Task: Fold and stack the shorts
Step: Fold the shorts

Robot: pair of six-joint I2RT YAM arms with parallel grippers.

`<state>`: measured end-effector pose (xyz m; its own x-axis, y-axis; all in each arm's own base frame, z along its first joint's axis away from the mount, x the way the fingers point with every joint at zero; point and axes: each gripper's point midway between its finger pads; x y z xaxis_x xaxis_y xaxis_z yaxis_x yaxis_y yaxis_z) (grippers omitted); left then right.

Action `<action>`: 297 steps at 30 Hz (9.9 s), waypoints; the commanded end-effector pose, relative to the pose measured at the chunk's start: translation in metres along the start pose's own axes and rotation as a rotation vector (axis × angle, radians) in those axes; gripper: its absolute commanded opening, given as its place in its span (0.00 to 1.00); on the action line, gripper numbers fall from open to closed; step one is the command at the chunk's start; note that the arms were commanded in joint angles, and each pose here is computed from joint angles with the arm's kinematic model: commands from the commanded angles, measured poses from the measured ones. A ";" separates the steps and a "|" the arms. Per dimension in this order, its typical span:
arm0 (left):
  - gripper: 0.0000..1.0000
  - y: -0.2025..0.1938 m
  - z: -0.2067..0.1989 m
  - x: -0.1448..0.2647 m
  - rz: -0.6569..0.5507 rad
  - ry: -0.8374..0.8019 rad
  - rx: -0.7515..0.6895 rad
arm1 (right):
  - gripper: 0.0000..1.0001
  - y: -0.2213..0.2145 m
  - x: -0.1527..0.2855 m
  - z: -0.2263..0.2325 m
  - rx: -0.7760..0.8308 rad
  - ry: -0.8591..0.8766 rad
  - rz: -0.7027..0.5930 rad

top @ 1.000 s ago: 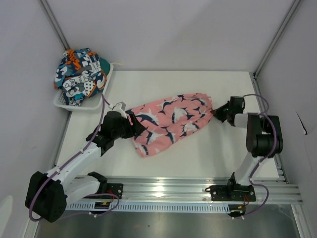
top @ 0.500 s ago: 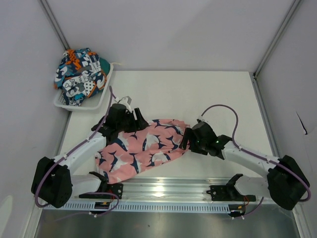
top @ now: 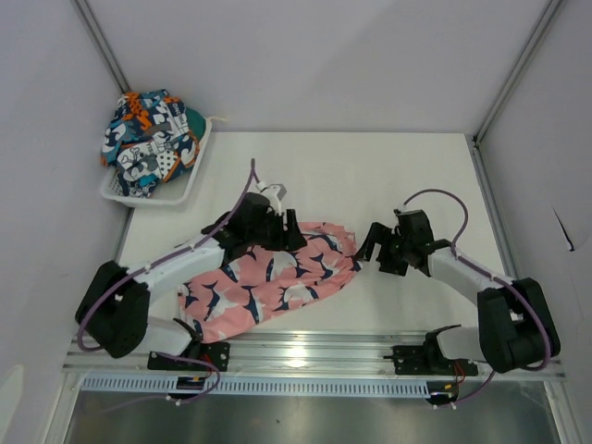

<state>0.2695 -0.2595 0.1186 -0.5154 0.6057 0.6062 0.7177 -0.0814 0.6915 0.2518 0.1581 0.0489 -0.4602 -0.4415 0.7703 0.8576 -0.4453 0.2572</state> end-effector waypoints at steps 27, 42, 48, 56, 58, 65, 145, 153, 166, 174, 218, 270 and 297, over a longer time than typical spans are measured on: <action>0.53 -0.032 -0.016 -0.099 0.159 -0.005 -0.207 | 0.95 0.009 -0.060 0.021 -0.095 0.214 0.209; 0.52 -0.040 -0.038 -0.105 0.149 -0.037 -0.313 | 0.45 0.021 -0.077 0.024 -0.119 0.231 0.213; 0.52 -0.039 -0.039 -0.104 0.142 -0.043 -0.317 | 0.24 0.018 -0.072 0.021 -0.075 0.171 0.177; 0.51 -0.038 -0.045 -0.103 0.127 -0.078 -0.323 | 0.17 -0.027 -0.050 0.026 0.003 0.121 0.191; 0.51 -0.039 -0.045 -0.103 0.129 -0.084 -0.323 | 0.12 -0.029 -0.046 0.026 0.003 0.129 0.193; 0.51 -0.038 -0.046 -0.104 0.134 -0.085 -0.315 | 0.41 -0.052 -0.035 0.026 0.048 0.116 0.218; 0.42 -0.044 -0.074 -0.088 0.053 -0.248 -0.374 | 0.22 -0.039 -0.078 0.049 -0.177 0.288 0.213; 0.43 -0.032 -0.078 -0.065 0.035 -0.250 -0.373 | 0.00 -0.021 -0.076 0.042 -0.102 0.172 0.192; 0.49 -0.007 -0.013 0.007 -0.035 0.025 -0.171 | 0.00 0.064 0.002 -0.003 0.049 -0.110 0.047; 0.46 -0.009 -0.019 -0.018 -0.192 -0.046 0.131 | 0.00 0.066 0.013 0.005 0.021 -0.093 0.031; 0.25 -0.069 -0.004 -0.122 -0.281 0.347 0.062 | 0.00 0.050 0.103 0.207 -0.058 0.309 0.074; 0.02 -0.124 -0.100 -0.102 -0.192 0.153 -0.128 | 0.00 0.104 0.085 0.168 -0.195 0.183 0.034; 0.56 -0.039 0.005 0.070 -0.338 0.133 0.193 | 0.00 0.113 0.113 0.145 -0.001 0.111 0.003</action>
<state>0.2172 -0.2498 0.1733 -0.8087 0.5255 0.2641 0.4765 0.3221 0.8181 0.3289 0.1733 0.2219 -0.4262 -0.5094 0.7476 0.8611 -0.4817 0.1626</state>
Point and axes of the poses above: each gripper's point midway between its finger pads, its own x axis back along the fingers, its own z axis along the line the jaws close on, y = z × x, and after that the axes turned 10 degrees about -x, right-handed
